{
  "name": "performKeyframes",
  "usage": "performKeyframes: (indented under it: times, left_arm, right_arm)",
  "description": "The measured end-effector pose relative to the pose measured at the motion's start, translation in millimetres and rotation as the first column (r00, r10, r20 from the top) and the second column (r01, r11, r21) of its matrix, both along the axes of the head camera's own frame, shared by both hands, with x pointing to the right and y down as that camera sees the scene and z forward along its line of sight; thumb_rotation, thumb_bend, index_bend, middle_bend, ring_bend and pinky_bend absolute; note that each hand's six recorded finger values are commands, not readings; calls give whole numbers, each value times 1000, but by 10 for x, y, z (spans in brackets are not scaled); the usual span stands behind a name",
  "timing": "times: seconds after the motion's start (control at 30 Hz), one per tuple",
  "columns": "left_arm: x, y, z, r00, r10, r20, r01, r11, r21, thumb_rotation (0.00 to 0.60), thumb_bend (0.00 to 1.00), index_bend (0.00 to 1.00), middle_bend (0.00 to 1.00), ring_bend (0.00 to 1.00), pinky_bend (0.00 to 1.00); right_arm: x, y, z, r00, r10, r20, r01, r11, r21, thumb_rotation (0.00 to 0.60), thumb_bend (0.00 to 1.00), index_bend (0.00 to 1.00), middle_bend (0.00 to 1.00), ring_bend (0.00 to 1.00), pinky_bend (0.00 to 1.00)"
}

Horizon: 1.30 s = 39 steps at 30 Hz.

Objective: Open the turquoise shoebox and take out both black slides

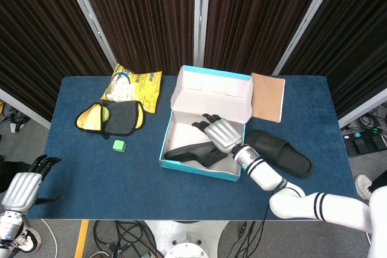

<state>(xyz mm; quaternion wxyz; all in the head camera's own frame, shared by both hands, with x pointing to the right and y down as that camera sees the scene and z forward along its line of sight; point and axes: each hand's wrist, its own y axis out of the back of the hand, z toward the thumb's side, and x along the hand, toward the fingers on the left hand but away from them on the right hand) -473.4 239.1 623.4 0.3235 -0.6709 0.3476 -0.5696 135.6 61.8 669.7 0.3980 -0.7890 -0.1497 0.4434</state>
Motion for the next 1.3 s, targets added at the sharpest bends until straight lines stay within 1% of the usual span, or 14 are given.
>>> performKeyframes:
  times: [0.2, 0.37, 0.47, 0.57, 0.67, 0.77, 0.93, 1.03, 1.13, 1.3]
  left_arm:
    - [-37, 0, -14, 1000, -8, 0, 8, 1000, -5, 600, 4, 157, 148, 81, 294]
    - [-49, -2, -20, 1000, -10, -3, 10, 1000, -4, 600, 4, 157, 148, 81, 294]
    - [-46, 0, -19, 1000, -10, -5, 10, 1000, -3, 600, 4, 157, 148, 81, 294]
    - [-52, 1, -17, 1000, -10, -2, 10, 1000, -4, 600, 4, 158, 148, 81, 294]
    - [-59, 1, -17, 1000, -11, -1, 11, 1000, -3, 600, 4, 157, 148, 81, 294]
    - [-68, 3, -14, 1000, -14, 1, 14, 1000, -4, 600, 4, 157, 148, 81, 294]
    - [-78, 0, -21, 1000, -16, 0, 16, 1000, -2, 600, 4, 157, 148, 81, 294]
    - [-78, -1, -25, 1000, -16, -1, 16, 1000, -1, 600, 4, 157, 148, 81, 294]
    - [-74, 1, -22, 1000, -14, -2, 14, 1000, -2, 600, 4, 157, 148, 81, 294]
    - [-63, -1, -21, 1000, -12, -2, 12, 1000, -2, 600, 4, 157, 148, 81, 294]
  right_arm:
    - [-157, 53, 116, 999, -28, -28, 27, 999, -42, 600, 0, 100, 219, 40, 168]
    - [-186, 92, 190, 997, -45, -62, 40, 996, -74, 600, 0, 99, 221, 40, 168]
    - [-208, 106, 232, 995, -54, -83, 46, 995, -87, 600, 0, 98, 238, 51, 171]
    - [-245, 121, 282, 993, -61, -99, 52, 994, -97, 600, 0, 128, 289, 107, 237]
    - [-279, 128, 336, 992, -65, -112, 54, 994, -99, 600, 0, 231, 347, 190, 338]
    - [-304, 122, 367, 992, -58, -114, 48, 995, -90, 600, 18, 359, 409, 279, 452]
    - [-339, 105, 371, 994, -41, -102, 34, 997, -71, 600, 166, 570, 530, 425, 618]
    - [-350, 95, 352, 995, -38, -93, 33, 998, -52, 600, 276, 664, 596, 492, 687]
    - [-347, 87, 330, 996, -32, -82, 30, 999, -35, 600, 333, 725, 638, 534, 732]
    - [-322, 68, 298, 998, -21, -67, 20, 1000, -18, 600, 371, 757, 659, 555, 757]
